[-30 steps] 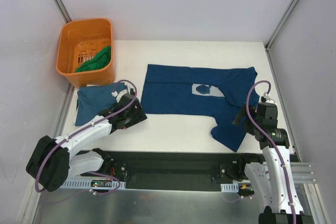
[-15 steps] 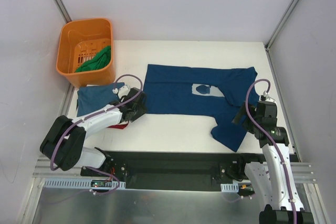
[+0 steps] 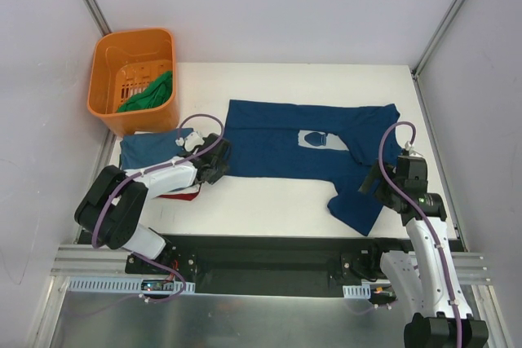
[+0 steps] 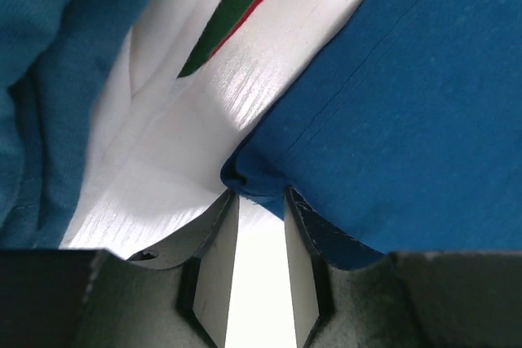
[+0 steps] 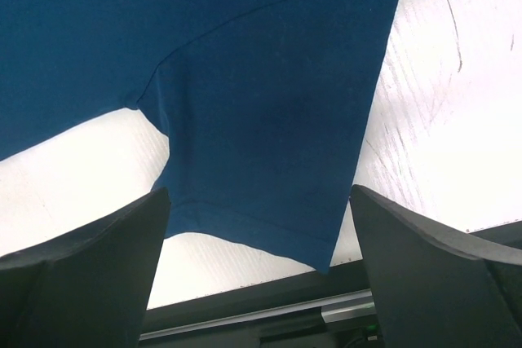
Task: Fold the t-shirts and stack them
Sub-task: Grap the side of the flattened tshirt closest away from the robot with both arms
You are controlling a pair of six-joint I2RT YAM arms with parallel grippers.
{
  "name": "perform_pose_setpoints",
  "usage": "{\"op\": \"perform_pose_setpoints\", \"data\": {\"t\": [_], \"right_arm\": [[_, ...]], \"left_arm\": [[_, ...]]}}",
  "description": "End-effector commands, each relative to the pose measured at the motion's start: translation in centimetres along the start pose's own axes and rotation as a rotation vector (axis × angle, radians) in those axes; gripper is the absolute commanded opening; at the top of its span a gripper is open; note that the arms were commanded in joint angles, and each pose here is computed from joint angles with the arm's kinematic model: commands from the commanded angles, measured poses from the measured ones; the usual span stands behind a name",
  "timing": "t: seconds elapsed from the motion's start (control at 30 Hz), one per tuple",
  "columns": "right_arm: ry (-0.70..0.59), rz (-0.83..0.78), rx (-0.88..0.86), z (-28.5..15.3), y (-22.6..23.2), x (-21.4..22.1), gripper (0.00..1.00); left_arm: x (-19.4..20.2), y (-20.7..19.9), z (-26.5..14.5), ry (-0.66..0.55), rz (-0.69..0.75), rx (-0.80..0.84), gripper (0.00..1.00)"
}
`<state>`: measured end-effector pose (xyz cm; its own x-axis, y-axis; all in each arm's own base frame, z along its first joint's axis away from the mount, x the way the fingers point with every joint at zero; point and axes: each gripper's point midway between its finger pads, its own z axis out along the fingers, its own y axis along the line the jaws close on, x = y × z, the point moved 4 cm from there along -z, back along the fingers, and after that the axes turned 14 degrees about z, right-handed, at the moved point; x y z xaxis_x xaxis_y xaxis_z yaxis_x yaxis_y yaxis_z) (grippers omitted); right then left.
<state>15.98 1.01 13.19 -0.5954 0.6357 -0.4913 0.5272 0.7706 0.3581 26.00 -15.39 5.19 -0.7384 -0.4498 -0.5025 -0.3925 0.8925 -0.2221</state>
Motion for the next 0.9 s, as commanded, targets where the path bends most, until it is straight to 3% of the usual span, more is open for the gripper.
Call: {"op": "perform_pose_setpoints", "data": {"t": [0.0,0.2,0.3,0.63,0.87], "right_arm": [[-0.002,0.001,-0.014,0.0,0.3,-0.2,0.96],[0.009,0.0,-0.011,0.0,0.3,0.0,0.96],[0.015,-0.001,-0.011,0.0,0.3,0.0,0.96],[0.05,0.013,0.001,-1.0,0.3,1.0,0.96],[0.15,0.051,0.154,-1.9,-0.9,4.1,0.96]], "left_arm": [[0.3,0.7,0.7,0.019,-0.023,-0.038,0.28],[0.0,1.4,0.7,0.008,-0.028,-0.051,0.2],[-0.4,1.4,0.7,-0.003,-0.003,-0.048,0.0],[-1.6,-1.0,-0.8,-0.058,0.109,0.158,0.0],[-1.3,-0.1,-1.4,-0.077,0.118,0.163,0.0]]}}
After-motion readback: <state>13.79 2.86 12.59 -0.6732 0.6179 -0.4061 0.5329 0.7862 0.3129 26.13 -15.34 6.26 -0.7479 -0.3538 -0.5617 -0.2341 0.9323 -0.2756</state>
